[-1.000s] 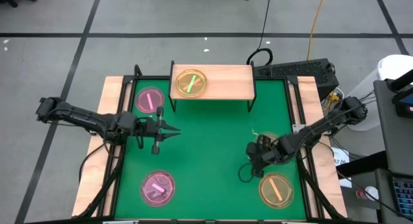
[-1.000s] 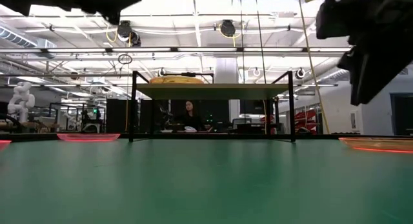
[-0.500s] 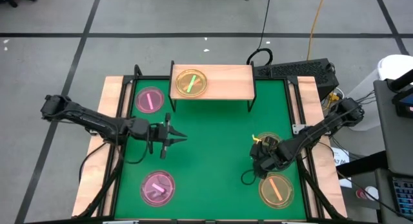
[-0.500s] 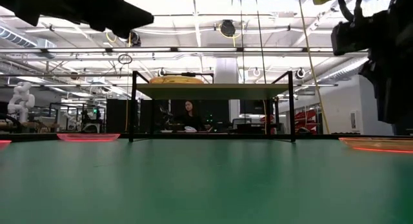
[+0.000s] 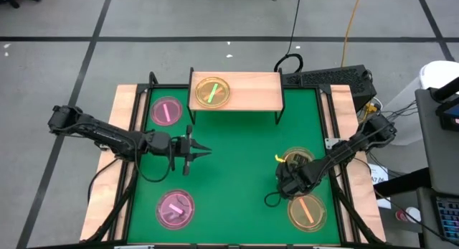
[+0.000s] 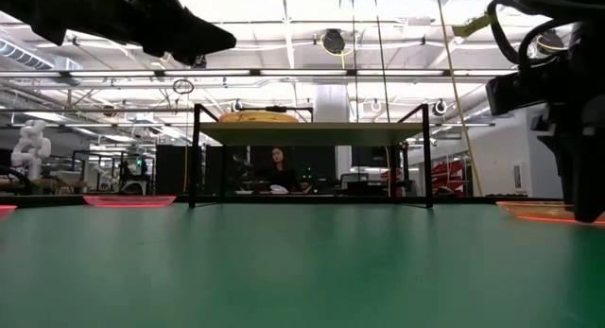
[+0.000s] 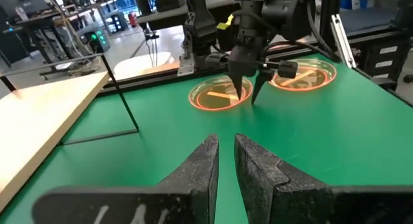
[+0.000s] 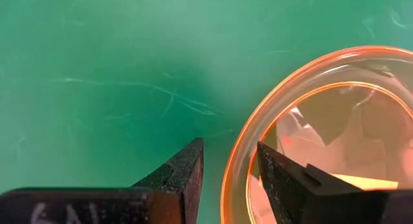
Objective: Place and stack plates onto a shelf
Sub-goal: Put the orange plate on the shelf
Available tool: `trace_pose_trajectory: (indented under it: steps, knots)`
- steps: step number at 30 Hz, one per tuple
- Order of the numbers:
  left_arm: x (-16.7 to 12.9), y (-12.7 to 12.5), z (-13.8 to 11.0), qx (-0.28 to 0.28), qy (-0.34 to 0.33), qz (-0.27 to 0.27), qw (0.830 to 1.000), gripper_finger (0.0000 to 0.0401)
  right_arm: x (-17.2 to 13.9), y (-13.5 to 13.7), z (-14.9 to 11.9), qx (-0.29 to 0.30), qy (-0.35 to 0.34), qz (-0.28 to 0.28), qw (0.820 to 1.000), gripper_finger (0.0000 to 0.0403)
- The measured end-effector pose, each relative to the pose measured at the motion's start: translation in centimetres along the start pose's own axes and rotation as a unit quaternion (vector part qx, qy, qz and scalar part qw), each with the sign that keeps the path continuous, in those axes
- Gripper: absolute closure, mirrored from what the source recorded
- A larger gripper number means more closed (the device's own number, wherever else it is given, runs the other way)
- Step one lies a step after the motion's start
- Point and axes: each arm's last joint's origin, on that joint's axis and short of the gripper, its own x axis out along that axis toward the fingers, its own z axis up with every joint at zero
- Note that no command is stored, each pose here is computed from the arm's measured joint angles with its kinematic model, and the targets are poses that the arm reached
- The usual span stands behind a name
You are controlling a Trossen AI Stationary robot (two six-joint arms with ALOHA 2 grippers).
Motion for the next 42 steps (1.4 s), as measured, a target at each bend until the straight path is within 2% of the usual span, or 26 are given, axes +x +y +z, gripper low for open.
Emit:
trace_pose_trajectory:
  steps: [5, 11, 13, 21, 24, 27, 30, 33, 36, 38, 42]
  knots:
    - [0.0, 0.0, 0.0, -0.025, 0.000, 0.000, 1.000, 0.0343, 0.0, 0.0, 0.1, 0.010, -0.010, -0.004, 1.000, 0.0289]
    - [0.0, -0.2, 0.0, -0.044, 0.001, -0.005, 0.999, 0.0343, -0.1, 0.1, -0.1, 0.002, -0.011, -0.003, 1.000, 0.0382]
    - [-0.1, -0.4, -0.1, -0.043, 0.007, -0.010, 0.999, 0.0343, -0.1, 0.2, -0.3, -0.009, -0.011, -0.002, 1.000, 0.0395]
    - [-0.2, -1.2, -0.1, -0.039, 0.011, -0.027, 0.999, 0.0343, -1.9, 1.5, 0.6, -0.012, -0.021, 0.028, 0.999, 0.0402]
    - [-0.2, -1.3, -0.1, -0.038, 0.011, -0.029, 0.999, 0.0343, -3.7, 2.3, 1.6, -0.025, -0.053, 0.037, 0.998, 0.0403]
    - [-0.2, -1.2, -0.1, -0.033, 0.011, -0.029, 0.999, 0.0343, -6.3, 3.3, 3.2, -0.046, -0.121, 0.046, 0.991, 0.0403]
    - [-0.2, -1.2, 0.0, -0.015, 0.008, -0.028, 0.999, 0.0343, -9.1, 4.0, 5.0, -0.066, -0.226, 0.023, 0.972, 0.0403]
    - [-0.2, -1.2, 0.2, -0.001, -0.006, -0.026, 1.000, 0.0343, -11.0, 4.0, 6.7, -0.083, -0.336, -0.044, 0.937, 0.0403]
    - [-0.2, -1.2, 0.4, -0.003, -0.016, -0.025, 1.000, 0.0343, -11.6, 3.6, 8.7, -0.095, -0.383, -0.075, 0.916, 0.0403]
    - [-0.2, -1.2, 0.4, -0.008, -0.016, -0.025, 1.000, 0.0343, -11.4, 3.0, 10.0, -0.099, -0.372, -0.052, 0.921, 0.0403]
    - [-0.2, -1.2, 0.4, -0.015, -0.015, -0.025, 0.999, 0.0343, -9.8, 2.1, 11.2, -0.104, -0.311, 0.039, 0.944, 0.0403]
